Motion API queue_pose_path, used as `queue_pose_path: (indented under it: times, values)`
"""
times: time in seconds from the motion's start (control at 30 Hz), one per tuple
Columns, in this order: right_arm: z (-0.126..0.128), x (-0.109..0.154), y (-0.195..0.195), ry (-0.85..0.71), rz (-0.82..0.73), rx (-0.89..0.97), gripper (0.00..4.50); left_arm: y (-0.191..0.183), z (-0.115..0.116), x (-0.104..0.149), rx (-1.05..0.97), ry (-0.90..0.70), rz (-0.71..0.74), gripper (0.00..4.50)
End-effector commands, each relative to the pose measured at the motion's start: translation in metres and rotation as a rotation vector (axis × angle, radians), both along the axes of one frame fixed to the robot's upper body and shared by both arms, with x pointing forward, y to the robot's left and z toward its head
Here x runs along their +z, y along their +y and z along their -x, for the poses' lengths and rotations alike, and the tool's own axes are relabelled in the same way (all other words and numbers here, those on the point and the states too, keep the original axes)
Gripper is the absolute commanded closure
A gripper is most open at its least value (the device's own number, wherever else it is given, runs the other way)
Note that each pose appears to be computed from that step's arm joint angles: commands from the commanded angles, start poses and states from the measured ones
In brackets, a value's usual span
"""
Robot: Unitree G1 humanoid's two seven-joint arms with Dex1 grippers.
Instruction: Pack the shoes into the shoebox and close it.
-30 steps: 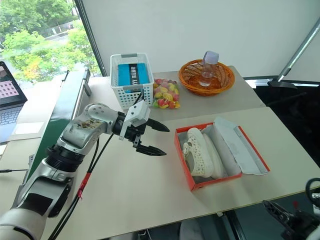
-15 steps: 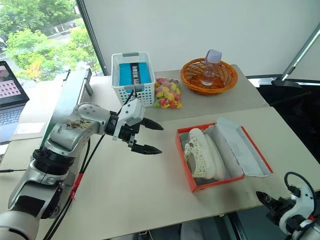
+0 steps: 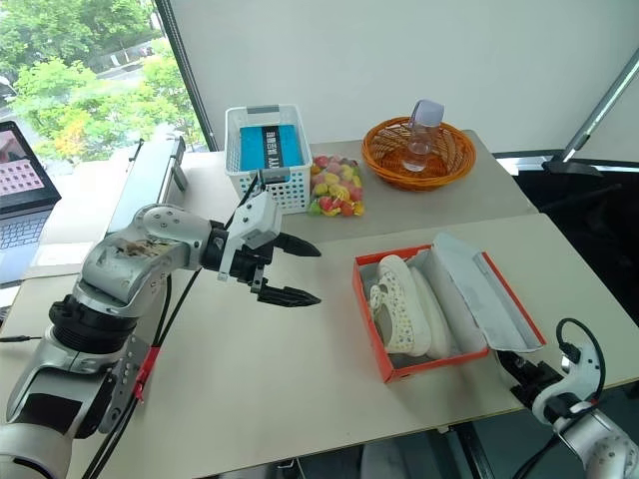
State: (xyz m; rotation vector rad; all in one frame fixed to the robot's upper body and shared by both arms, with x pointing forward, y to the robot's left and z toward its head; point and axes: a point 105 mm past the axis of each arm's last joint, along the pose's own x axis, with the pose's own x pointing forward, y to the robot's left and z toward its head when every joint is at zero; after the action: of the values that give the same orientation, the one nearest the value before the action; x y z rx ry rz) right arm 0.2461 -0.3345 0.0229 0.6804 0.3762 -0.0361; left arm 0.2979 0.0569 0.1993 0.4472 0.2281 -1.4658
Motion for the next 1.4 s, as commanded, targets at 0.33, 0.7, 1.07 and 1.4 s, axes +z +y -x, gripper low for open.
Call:
queue_pose_path:
  times: [0.33,0.7,1.07,1.4]
  values:
    - [-0.025,0.137,-0.037,-0.596,-0.208,-0.226,4.42,-0.001,0.002,0.012,-0.006,-0.053,0.011,0.0]
    - [-0.049,0.211,0.071,-0.642,-0.23,0.254,4.42,0.001,-0.002,0.012,0.019,-0.073,0.023,0.0]
    - [-0.079,0.191,0.173,-0.433,-0.191,0.62,4.42,0.009,-0.003,0.013,0.073,-0.094,0.021,0.0]
    - [-0.07,0.098,0.219,-0.039,0.086,0.925,4.42,0.019,-0.002,0.012,0.14,-0.109,0.01,0.0]
